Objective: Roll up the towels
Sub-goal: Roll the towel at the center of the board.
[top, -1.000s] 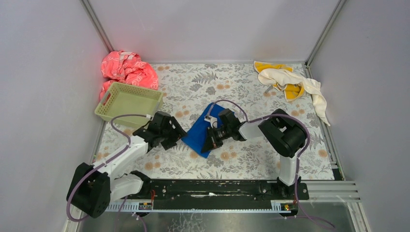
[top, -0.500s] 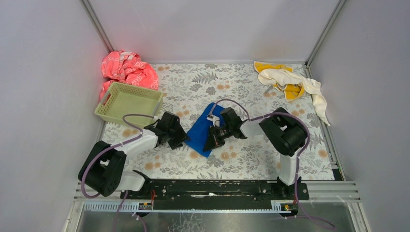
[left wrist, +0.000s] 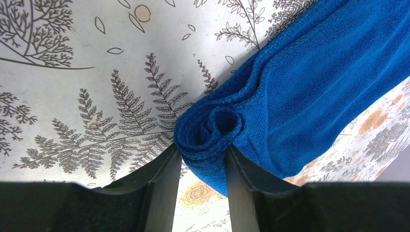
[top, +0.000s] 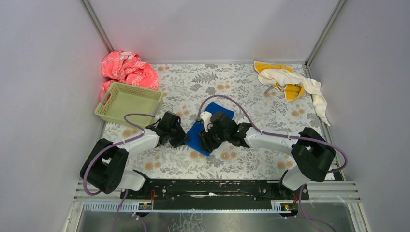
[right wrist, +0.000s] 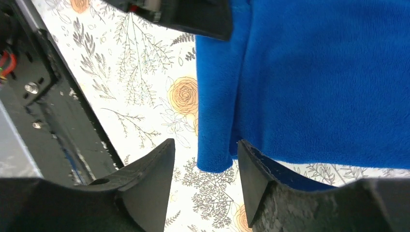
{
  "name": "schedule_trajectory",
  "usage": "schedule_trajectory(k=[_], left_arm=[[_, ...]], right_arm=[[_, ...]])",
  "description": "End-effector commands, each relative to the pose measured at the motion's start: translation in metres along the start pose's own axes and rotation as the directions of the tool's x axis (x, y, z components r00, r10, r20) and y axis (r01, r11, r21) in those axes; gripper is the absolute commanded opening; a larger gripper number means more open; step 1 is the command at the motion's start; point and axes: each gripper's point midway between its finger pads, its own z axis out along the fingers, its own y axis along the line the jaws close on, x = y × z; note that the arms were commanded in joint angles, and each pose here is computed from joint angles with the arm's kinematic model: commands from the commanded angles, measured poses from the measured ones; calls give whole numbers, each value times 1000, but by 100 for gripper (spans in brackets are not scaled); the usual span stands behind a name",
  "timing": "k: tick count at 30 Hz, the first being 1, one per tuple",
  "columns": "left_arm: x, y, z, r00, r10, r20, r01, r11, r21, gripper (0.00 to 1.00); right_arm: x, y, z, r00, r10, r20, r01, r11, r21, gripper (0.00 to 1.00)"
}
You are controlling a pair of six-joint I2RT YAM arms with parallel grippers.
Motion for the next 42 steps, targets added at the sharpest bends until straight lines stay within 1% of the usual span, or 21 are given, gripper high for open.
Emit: schedule_trajectory(k=[1,4,6,10,14,19,21,22,25,28,30,32,34,37,40,42], left_arm=[[2,14,8,1000,24,5,-24,998,-53,36],[2,15,8,1000,24,3,-24,998,-54,36],[3,15,8,1000,24,0,-24,998,-54,36],[3,14,8,1000,23,-3,-23,998,-54,36],[3,14,8,1000,20,-2,-20,998,-54,36],[4,15,7,1000,17,-2,-17,999,-52,37],[3,14,5,1000,17,4,-17,999,-50,37],[3,14,5,1000,17,5,-17,999,-49,38],[0,10,0,1000,10,19,-10,999,-33,41],[-6,5,-11,999,4,53,-3,1000,-15,48],[-12,2,-20,996,0,84,0,1000,-7,54],[-16,1,-29,994,2,111,-1,1000,-7,61],[-19,1,-36,992,4,127,-4,1000,-6,66],[-17,1,-43,992,1,127,-1,1000,5,71],[-13,-1,-44,994,-1,111,-1,1000,20,72],[-12,-5,-42,995,0,100,-4,999,38,72]], right_arm=[[-15,-3,-6,967,-254,10,248,953,175,58],[-17,7,-2,936,-351,1,341,911,230,59],[-16,12,3,921,-390,-4,379,893,244,59],[-4,12,17,904,-425,-44,422,873,243,59],[16,5,35,883,-454,-119,469,852,230,59],[31,-7,46,860,-474,-188,508,827,240,58],[36,-12,48,849,-481,-218,524,815,246,55],[39,-14,49,846,-480,-231,528,813,245,52],[44,-7,52,847,-476,-237,521,831,195,37],[43,13,52,878,-438,-190,459,884,85,23],[38,23,50,915,-374,-150,379,925,8,14],[33,29,48,954,-274,-119,268,961,-67,9],[29,32,45,978,-181,-100,167,976,-139,7],[22,30,39,996,-43,-76,24,973,-230,7],[17,27,34,993,98,-73,-116,937,-330,7],[10,23,32,980,189,-62,-198,894,-402,7]])
